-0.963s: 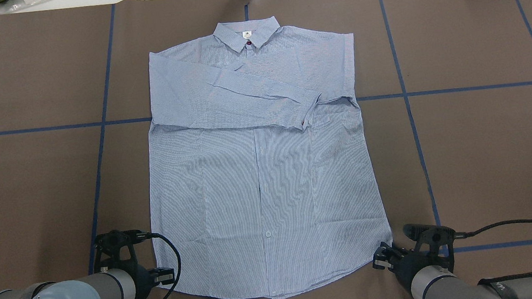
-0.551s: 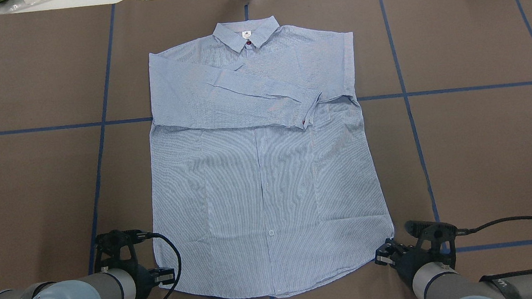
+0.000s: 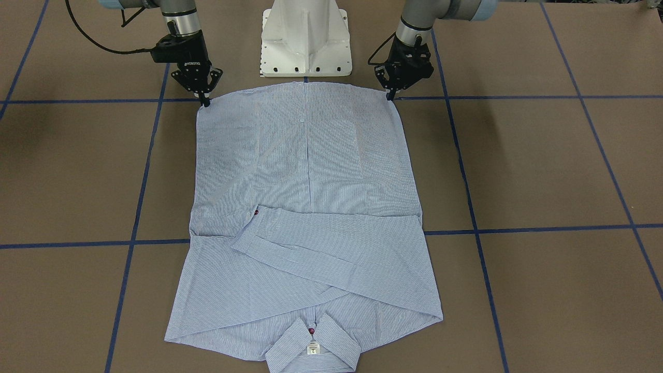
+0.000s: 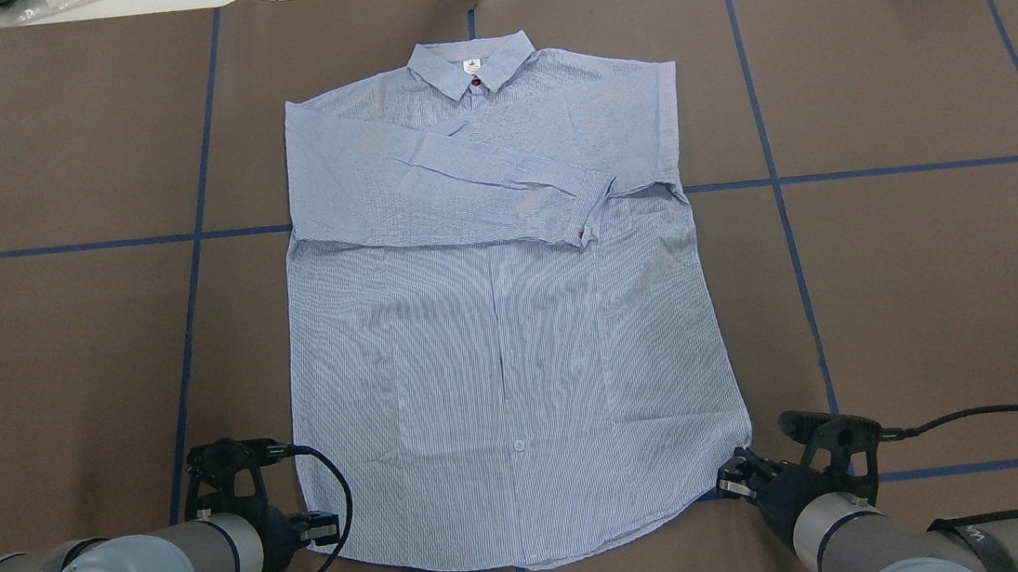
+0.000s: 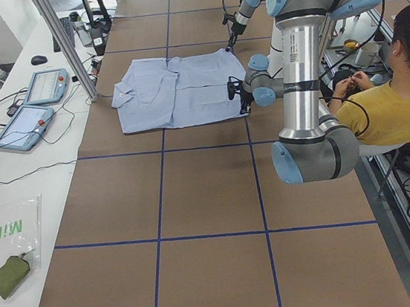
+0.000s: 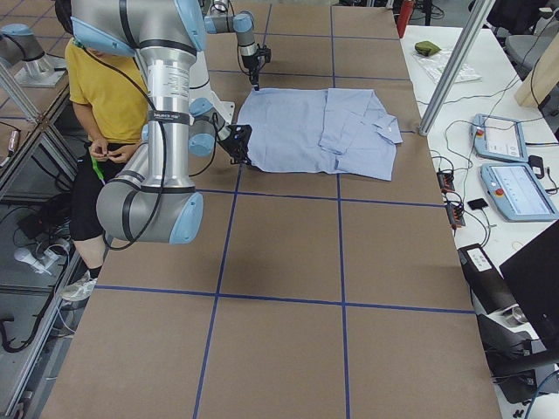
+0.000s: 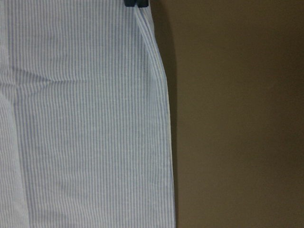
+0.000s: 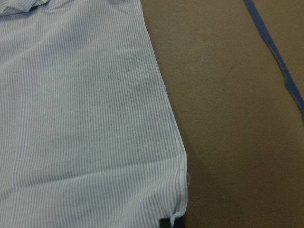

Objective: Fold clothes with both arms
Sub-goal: 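Lift the hem with both grippers and fold it toward the collar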

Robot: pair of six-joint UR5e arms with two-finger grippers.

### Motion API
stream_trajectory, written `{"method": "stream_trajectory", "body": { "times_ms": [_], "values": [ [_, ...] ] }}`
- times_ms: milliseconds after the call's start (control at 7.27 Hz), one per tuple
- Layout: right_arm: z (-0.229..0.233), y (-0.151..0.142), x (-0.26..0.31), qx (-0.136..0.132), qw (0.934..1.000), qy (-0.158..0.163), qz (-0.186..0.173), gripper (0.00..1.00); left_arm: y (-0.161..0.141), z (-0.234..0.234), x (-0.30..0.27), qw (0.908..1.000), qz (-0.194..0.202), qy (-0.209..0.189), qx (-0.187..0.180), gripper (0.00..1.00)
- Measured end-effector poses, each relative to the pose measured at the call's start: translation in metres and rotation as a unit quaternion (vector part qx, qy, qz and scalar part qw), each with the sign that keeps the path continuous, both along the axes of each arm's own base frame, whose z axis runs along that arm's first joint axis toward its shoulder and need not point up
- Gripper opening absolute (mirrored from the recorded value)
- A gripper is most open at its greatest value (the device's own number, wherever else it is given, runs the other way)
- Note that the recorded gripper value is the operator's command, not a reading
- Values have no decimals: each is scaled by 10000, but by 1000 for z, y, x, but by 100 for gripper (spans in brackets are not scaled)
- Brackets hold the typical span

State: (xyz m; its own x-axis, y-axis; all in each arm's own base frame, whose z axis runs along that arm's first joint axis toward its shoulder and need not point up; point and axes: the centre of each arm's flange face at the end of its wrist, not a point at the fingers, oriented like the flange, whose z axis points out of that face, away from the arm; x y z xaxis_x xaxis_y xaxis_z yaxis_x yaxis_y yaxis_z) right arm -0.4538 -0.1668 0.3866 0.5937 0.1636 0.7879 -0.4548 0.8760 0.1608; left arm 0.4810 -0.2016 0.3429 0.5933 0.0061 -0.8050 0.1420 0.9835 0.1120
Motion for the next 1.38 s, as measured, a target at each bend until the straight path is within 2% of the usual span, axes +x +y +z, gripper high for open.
{"method": "stream_trajectory", "body": {
  "times_ms": [275, 551, 826, 963, 1239, 1376],
  "values": [
    [-29, 1, 36, -86, 9999, -89, -89, 0, 2, -45, -32, 9989, 33, 473, 56, 0],
    [-77, 12, 98, -428, 9977, -103, -509, 0, 15, -98, -96, 9953, 280, 922, -27, 0],
    [-142, 21, 168, -758, 9922, -315, -935, 0, 30, -155, -181, 9909, 741, 1112, -187, 0],
    [-156, 17, 184, -825, 9912, -397, -956, 0, 27, -167, -202, 9904, 828, 1091, -183, 0],
    [-153, -9, 166, -637, 9948, -298, -734, 0, 0, -160, -174, 9943, 658, 823, -161, 0],
    [-152, -37, 138, -415, 9974, -219, -540, 0, -31, -155, -150, 9968, 448, 657, -26, 0]
  ]
}}
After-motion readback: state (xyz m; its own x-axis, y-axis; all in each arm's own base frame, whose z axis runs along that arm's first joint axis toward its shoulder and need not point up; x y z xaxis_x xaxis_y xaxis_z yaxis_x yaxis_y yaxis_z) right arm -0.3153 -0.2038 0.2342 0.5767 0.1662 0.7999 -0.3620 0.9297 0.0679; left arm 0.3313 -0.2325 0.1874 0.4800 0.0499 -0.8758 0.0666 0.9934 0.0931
